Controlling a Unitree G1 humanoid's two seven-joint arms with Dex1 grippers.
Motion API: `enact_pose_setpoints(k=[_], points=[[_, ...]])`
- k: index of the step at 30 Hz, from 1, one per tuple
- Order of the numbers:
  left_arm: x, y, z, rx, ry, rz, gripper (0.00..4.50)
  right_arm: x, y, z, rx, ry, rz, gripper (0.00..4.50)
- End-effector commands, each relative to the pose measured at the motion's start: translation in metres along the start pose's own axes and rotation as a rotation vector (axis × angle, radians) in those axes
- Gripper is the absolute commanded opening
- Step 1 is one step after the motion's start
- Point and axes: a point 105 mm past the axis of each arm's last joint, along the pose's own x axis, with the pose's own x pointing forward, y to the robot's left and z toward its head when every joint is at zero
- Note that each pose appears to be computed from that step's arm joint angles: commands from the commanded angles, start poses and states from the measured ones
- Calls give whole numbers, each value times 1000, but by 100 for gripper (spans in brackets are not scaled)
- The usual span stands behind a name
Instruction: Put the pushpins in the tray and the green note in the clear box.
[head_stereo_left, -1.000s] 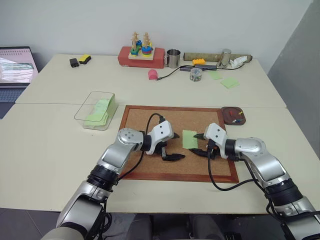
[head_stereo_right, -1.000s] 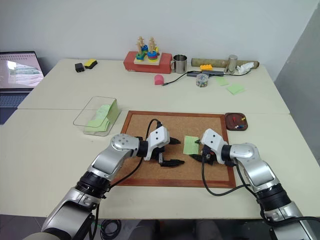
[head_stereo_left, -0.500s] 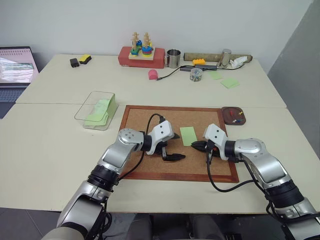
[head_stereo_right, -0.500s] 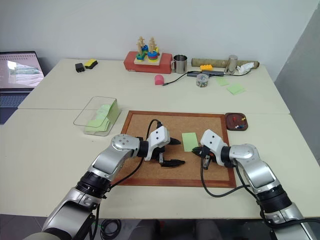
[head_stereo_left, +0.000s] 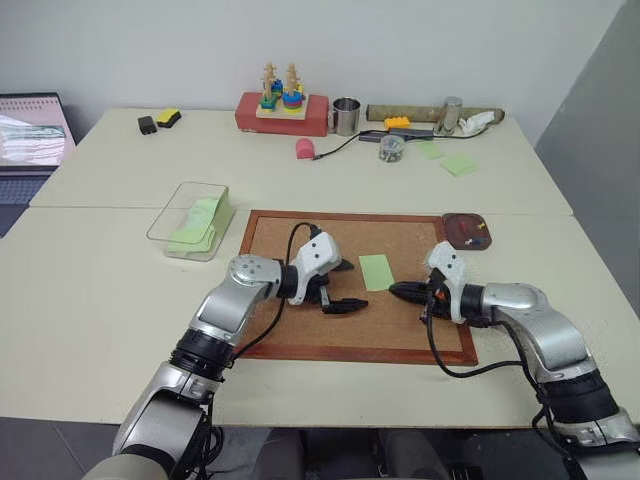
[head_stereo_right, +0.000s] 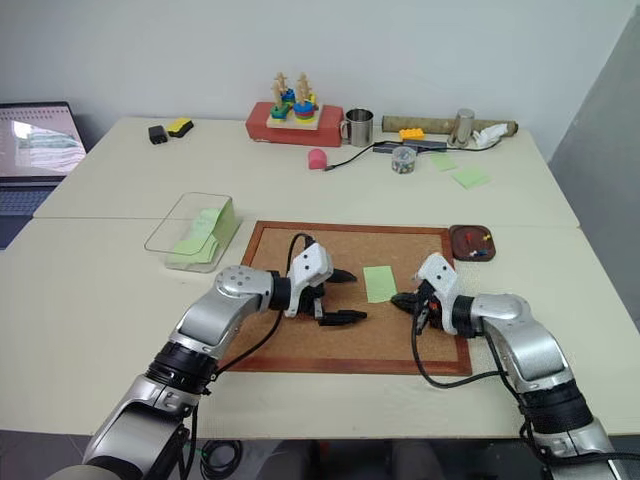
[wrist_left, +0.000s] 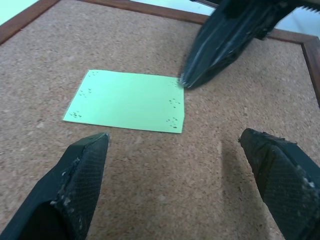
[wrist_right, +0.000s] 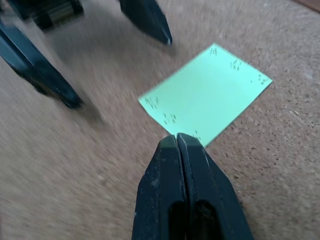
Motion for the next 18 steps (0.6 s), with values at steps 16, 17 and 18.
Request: enact_pose_setpoints(k=[16, 17, 18], points=[[-6, -3, 12, 38, -40, 5, 450, 9, -10, 8, -112, 19, -101, 290], [-6, -2, 12, 39, -40, 5, 450, 10, -10, 7, -113, 17, -103, 305], [-6, -2, 12, 39, -40, 6, 450, 12, -10, 7, -115, 13, -111, 328]])
